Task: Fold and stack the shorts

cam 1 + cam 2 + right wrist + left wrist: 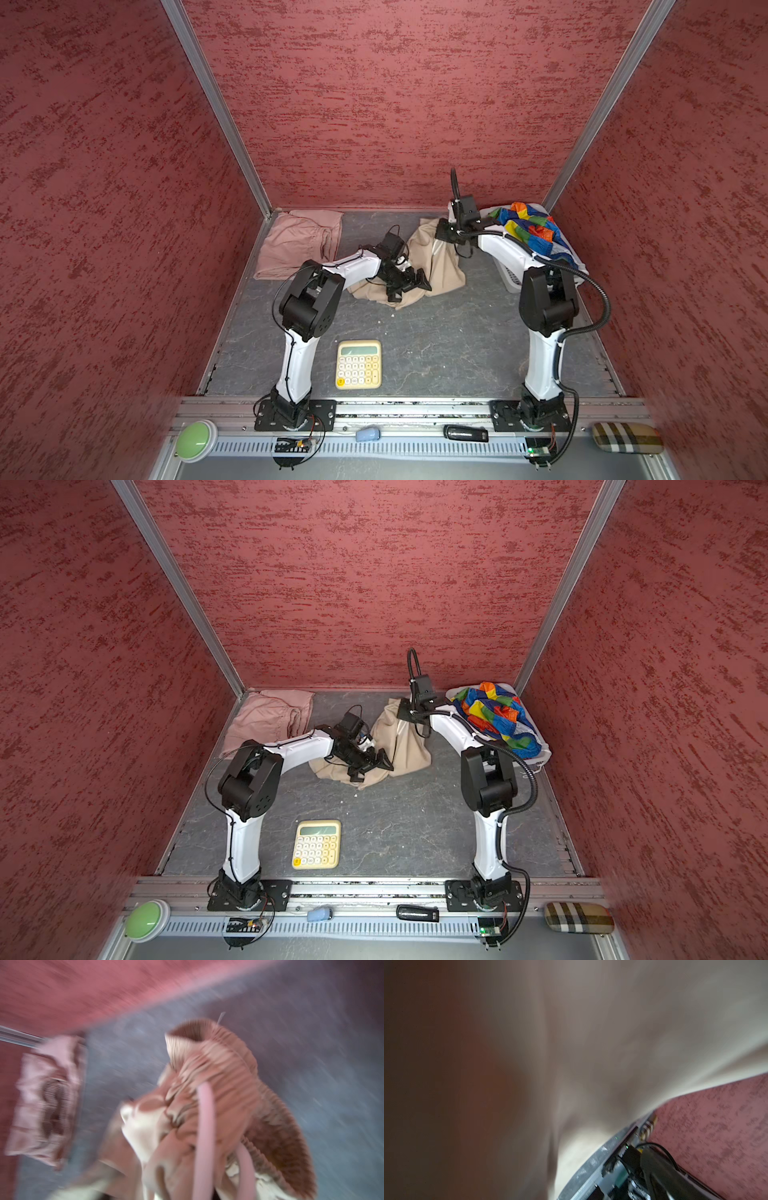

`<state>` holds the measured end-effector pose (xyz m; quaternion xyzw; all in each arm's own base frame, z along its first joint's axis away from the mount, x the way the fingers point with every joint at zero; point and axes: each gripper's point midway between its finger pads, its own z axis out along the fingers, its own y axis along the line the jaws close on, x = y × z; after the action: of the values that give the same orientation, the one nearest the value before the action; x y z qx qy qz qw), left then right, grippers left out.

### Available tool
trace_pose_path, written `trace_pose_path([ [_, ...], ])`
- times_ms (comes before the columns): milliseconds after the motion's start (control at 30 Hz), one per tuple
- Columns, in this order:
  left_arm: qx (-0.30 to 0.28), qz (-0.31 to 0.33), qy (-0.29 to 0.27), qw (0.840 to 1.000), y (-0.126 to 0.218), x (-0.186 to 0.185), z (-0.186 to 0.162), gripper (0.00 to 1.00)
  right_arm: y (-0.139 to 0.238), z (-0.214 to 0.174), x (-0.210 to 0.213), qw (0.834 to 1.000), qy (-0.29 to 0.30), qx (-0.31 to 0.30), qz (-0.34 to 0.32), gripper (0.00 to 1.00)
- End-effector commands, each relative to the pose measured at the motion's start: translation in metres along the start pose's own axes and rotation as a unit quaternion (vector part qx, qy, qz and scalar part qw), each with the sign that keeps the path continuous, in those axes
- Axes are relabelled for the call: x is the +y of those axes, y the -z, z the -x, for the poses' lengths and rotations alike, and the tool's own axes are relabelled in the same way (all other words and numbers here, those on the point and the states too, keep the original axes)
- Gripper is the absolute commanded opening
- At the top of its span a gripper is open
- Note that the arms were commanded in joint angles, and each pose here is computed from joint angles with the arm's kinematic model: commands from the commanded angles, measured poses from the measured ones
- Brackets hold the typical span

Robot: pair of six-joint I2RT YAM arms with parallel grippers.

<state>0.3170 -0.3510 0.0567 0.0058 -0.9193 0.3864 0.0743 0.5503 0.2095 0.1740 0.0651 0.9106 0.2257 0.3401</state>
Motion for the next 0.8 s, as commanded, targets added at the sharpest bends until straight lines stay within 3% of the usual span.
trace_pose_path([
  [0, -0.002, -0.103, -0.013, 0.995, -0.006, -0.066, -0.007, 0.99, -0.020, 0.008, 0.000, 1.000, -0.006, 0.025, -0.004, 0.26],
  [33, -0.009, -0.132, -0.021, 0.991, 0.004, -0.085, -0.010, 0.99, -0.022, 0.011, 0.000, 0.999, 0.000, 0.031, -0.011, 0.46],
  [67, -0.017, -0.159, -0.030, 0.987, 0.020, -0.100, -0.012, 0.99, -0.019, 0.014, 0.001, 0.999, 0.008, 0.032, -0.013, 0.59],
  [167, -0.075, -0.186, -0.049, 0.978, 0.084, -0.118, -0.003, 0.99, 0.010, 0.025, 0.006, 1.000, 0.024, 0.009, -0.010, 0.93],
  [200, -0.095, -0.190, -0.051, 0.976, 0.107, -0.118, 0.002, 0.99, 0.021, 0.026, 0.006, 1.000, 0.024, 0.004, -0.007, 0.99],
  [333, -0.168, -0.201, -0.049, 0.964, 0.192, -0.103, 0.024, 0.99, 0.069, 0.003, 0.007, 1.000, 0.021, 0.003, 0.007, 0.99],
  [467, -0.219, -0.175, -0.020, 0.960, 0.232, -0.064, 0.047, 0.99, 0.091, -0.068, 0.003, 0.998, -0.015, 0.037, 0.042, 0.99],
  [633, -0.209, -0.144, -0.002, 0.967, 0.214, -0.033, 0.073, 0.99, 0.094, -0.159, 0.015, 0.992, -0.032, 0.097, 0.073, 0.99],
  [767, -0.196, -0.071, 0.001, 0.978, 0.183, 0.001, 0.099, 0.99, 0.091, -0.209, 0.025, 0.988, -0.028, 0.130, 0.081, 0.99],
])
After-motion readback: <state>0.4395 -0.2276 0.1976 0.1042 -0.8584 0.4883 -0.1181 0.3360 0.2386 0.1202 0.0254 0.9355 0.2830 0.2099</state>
